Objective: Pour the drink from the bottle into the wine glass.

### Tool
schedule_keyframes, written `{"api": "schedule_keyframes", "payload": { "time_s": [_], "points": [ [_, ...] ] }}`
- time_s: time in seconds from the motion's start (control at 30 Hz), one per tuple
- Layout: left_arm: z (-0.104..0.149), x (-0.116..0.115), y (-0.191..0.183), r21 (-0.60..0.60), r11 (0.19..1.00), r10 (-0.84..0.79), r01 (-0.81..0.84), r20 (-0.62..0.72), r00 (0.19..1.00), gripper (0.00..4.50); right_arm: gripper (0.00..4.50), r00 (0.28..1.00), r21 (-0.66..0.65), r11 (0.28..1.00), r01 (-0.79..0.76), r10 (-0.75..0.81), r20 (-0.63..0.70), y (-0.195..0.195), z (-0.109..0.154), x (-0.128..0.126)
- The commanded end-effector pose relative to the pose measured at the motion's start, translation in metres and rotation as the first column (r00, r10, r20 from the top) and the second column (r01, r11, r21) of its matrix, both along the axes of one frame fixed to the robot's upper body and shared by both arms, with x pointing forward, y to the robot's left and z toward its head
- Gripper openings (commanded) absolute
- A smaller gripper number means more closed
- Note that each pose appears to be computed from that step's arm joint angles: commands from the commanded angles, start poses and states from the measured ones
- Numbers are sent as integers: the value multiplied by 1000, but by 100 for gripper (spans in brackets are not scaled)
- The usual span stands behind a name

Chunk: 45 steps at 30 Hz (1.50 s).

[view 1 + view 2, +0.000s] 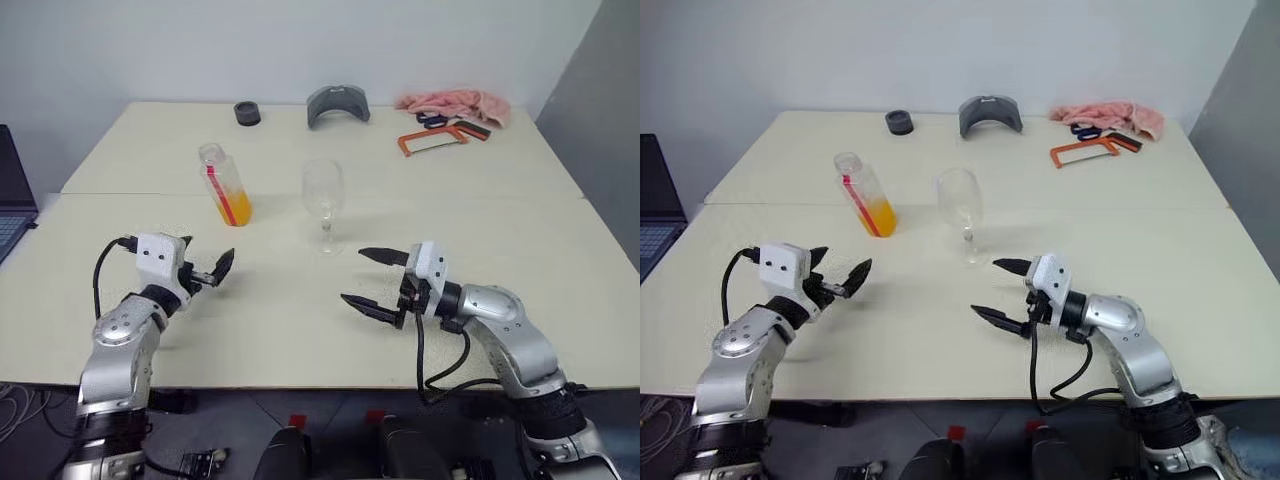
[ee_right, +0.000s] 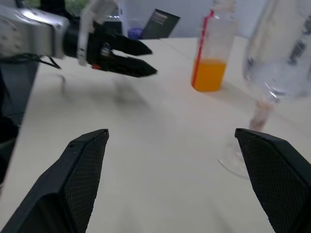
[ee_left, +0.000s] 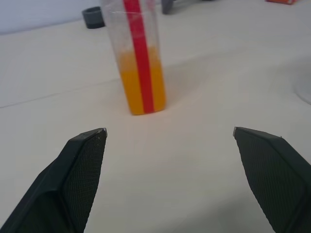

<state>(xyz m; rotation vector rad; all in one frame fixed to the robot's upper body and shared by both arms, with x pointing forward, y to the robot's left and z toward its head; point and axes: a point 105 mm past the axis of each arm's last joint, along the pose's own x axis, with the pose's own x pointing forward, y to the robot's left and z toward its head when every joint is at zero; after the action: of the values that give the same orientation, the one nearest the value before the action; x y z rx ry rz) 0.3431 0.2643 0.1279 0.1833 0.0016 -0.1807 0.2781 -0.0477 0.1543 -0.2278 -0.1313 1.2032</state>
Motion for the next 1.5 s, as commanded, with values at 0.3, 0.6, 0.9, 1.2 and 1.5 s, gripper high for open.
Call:
{"api": "schedule_keyframes", "payload": {
  "time_s": [0.3,0.6,0.9,1.2,1.5],
  "points": [
    [21,40,12,2,1000,-4,4,58,998,450,444,1000,-25,1000,18,-18,-7,13,14,-5],
    [28,65,1,22,997,-69,68,51,996,450,444,999,-20,999,50,-50,2,18,19,-2],
    [36,84,-3,43,996,-78,76,58,995,450,444,998,-17,998,65,-65,11,19,22,0],
    [48,100,-7,27,998,-63,61,65,996,450,444,997,-13,998,69,-69,23,21,24,3],
    [53,108,-14,3,998,-69,69,52,996,302,450,996,30,997,68,-69,53,27,33,5]
  ]
}}
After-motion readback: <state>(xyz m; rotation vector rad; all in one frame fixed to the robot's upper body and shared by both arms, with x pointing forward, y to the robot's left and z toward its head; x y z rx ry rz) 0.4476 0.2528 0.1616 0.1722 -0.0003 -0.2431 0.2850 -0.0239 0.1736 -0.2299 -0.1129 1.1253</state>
